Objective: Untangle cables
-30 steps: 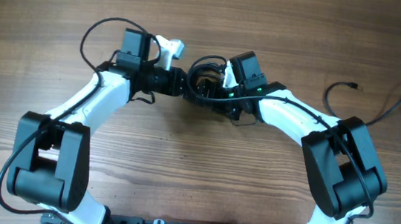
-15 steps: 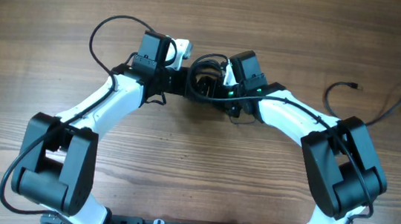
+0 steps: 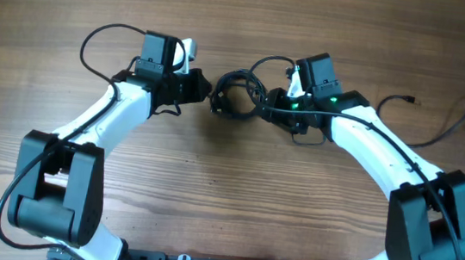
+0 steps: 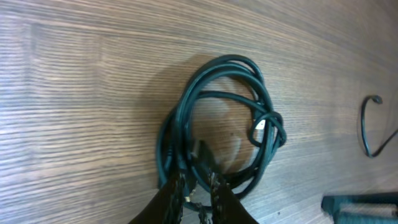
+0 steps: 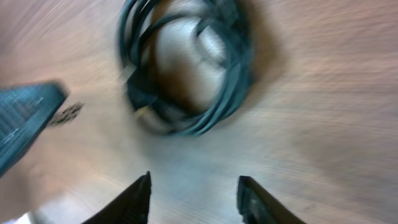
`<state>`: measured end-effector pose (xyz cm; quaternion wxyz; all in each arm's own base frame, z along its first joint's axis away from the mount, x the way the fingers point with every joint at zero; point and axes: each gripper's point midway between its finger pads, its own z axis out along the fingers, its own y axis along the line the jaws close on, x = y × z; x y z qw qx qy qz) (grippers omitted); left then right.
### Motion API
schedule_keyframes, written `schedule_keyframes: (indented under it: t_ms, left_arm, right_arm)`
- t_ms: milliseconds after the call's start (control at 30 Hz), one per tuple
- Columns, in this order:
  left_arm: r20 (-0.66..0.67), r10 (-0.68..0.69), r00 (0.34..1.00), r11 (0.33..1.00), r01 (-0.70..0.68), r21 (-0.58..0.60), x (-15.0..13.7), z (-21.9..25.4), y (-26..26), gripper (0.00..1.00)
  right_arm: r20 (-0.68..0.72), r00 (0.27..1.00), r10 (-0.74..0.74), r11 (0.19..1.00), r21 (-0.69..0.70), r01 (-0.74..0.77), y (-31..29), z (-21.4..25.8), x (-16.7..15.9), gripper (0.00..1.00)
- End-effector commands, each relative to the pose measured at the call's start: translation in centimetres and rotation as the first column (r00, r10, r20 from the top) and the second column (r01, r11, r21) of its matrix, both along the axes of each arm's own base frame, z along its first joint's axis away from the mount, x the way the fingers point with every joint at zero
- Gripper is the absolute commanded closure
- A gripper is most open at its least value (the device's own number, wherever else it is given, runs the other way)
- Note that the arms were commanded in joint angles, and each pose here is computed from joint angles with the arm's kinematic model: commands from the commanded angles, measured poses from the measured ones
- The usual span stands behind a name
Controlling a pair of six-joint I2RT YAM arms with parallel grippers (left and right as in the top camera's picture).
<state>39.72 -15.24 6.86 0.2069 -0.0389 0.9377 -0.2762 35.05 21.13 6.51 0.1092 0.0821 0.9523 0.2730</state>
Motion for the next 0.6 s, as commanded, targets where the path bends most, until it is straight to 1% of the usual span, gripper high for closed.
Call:
schedule_keyframes:
  t_ms: [0,67,100,133,167,233,300,400,433,500,567]
  left_arm:
    - [-0.057,-0.017,0.998,1.000,0.016,-0.017,-0.6,-2.3,-2.2,0.82]
    - [-0.077,-0.005,0.997,0.999,0.003,-0.033,-0.5,-3.3,-3.1,0.83]
    - [-0.070,-0.011,0.997,0.999,0.008,-0.034,-0.4,-3.3,-3.3,0.83]
    - [-0.067,-0.011,0.998,0.999,0.009,-0.032,-0.4,-3.4,-3.4,0.83]
    - [-0.067,-0.006,0.998,1.000,0.004,-0.023,-0.3,-3.5,-3.3,0.83]
    - [-0.060,0.021,0.998,1.000,-0.020,0.014,0.0,-3.9,-2.6,0.83]
    - [-0.051,0.033,0.998,0.999,-0.032,0.029,0.2,-3.9,-2.3,0.82]
    - [-0.050,0.033,0.998,0.999,-0.031,0.028,0.3,-3.9,-2.3,0.82]
    - [-0.049,0.033,0.998,0.999,-0.031,0.028,0.3,-3.9,-2.4,0.82]
    - [-0.047,0.033,0.998,0.999,-0.031,0.028,0.3,-3.9,-2.3,0.82]
    - [-0.047,0.033,0.998,0.999,-0.031,0.028,0.3,-3.9,-2.3,0.81]
  right_arm:
    - [0.082,0.994,-0.071,0.980,-0.179,0.085,-3.0,-1.9,2.2,0.51]
    - [0.130,0.990,-0.046,0.983,-0.171,0.068,-2.5,-2.4,3.5,0.52]
    - [0.146,0.988,-0.047,0.984,-0.161,0.071,-2.2,-2.7,4.1,0.55]
    - [0.155,0.987,-0.050,0.986,-0.149,0.074,-1.9,-3.1,4.5,0.62]
    - [0.155,0.987,-0.046,0.988,-0.137,0.068,-1.6,-3.5,4.7,0.66]
    - [0.146,0.989,-0.026,0.993,-0.106,0.042,-0.8,-3.9,4.7,0.66]
    - [0.169,0.986,-0.015,0.992,-0.117,0.035,-0.9,-3.8,5.0,0.69]
    - [0.220,0.971,0.089,0.986,-0.160,-0.054,-0.5,-3.9,5.1,0.69]
    - [0.243,0.957,0.160,0.975,-0.192,-0.114,-0.2,-4.2,5.1,0.69]
    - [0.259,0.932,0.252,0.952,-0.238,-0.191,0.3,-5.3,4.9,0.70]
    - [0.272,0.910,0.312,0.934,-0.263,-0.241,0.9,-6.2,4.9,0.72]
